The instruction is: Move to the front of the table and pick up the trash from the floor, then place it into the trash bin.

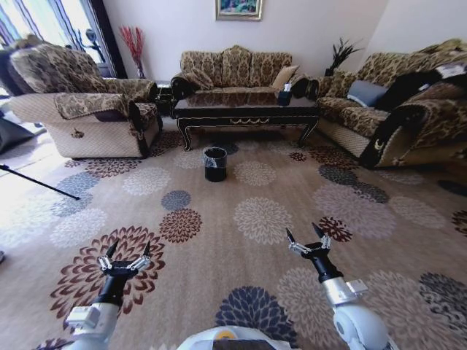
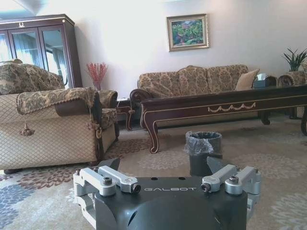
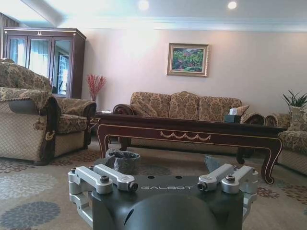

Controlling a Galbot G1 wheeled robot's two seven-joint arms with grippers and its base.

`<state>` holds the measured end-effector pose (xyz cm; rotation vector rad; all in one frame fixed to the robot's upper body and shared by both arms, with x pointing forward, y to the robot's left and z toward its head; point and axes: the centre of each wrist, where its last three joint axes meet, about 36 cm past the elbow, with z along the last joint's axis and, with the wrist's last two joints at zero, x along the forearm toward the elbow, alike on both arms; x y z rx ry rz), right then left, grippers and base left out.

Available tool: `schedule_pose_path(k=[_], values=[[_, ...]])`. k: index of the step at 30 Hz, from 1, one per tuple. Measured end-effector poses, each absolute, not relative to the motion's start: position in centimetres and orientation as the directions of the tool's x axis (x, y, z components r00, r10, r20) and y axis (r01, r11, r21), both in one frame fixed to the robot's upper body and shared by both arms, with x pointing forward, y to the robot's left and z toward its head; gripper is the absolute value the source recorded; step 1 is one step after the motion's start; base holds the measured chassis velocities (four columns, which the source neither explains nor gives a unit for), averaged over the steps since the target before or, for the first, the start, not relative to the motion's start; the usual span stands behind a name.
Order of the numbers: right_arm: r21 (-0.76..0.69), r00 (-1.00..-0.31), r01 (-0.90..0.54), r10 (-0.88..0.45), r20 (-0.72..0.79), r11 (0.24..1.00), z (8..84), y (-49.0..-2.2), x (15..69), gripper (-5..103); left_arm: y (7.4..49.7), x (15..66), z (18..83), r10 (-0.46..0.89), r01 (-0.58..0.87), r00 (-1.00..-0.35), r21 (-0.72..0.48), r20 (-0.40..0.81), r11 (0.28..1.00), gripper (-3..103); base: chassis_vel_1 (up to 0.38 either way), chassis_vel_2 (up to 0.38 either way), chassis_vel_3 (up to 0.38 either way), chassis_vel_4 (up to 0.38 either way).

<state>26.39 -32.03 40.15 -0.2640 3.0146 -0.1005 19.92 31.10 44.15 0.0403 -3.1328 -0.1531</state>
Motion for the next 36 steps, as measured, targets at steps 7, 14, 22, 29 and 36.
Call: schedule_pose_path(k=[7,14,22,29,36], values=[[-0.076,-0.978,-0.169,-0.177,-0.107,0.983,40.15,-32.03,26.39,100,31.1,19.92,44.15,-0.026,-0.025,-1.0,0.098,0.003,0.995,100,0.0,0.0,0.0,0.0],[-0.076,-0.978,-0.169,-0.177,-0.107,0.983,40.16,-32.03,26.39,100,31.1,19.91,44.15,-0.026,-0.025,-1.0,0.098,0.004,0.995,100,0.0,0.0,0.0,0.0],[-0.076,-0.978,-0.169,-0.177,-0.107,0.983,40.16,-32.03,26.39,100,31.1,19.92,44.15,-0.026,-0.025,-1.0,0.098,0.004,0.995,100,0.0,0.0,0.0,0.0],[-0.076,-0.978,-0.169,-0.177,-0.107,0.983,40.16,-32.03,26.39,100,31.1,19.91,44.15,-0.026,-0.025,-1.0,0.098,0.004,0.995,100,0.0,0.0,0.0,0.0],[-0.076,-0.978,-0.169,-0.177,-0.107,0.983,40.16,-32.03,26.39,100,31.1,19.92,44.15,-0.026,-0.025,-1.0,0.098,0.003,0.995,100,0.0,0.0,0.0,0.0]])
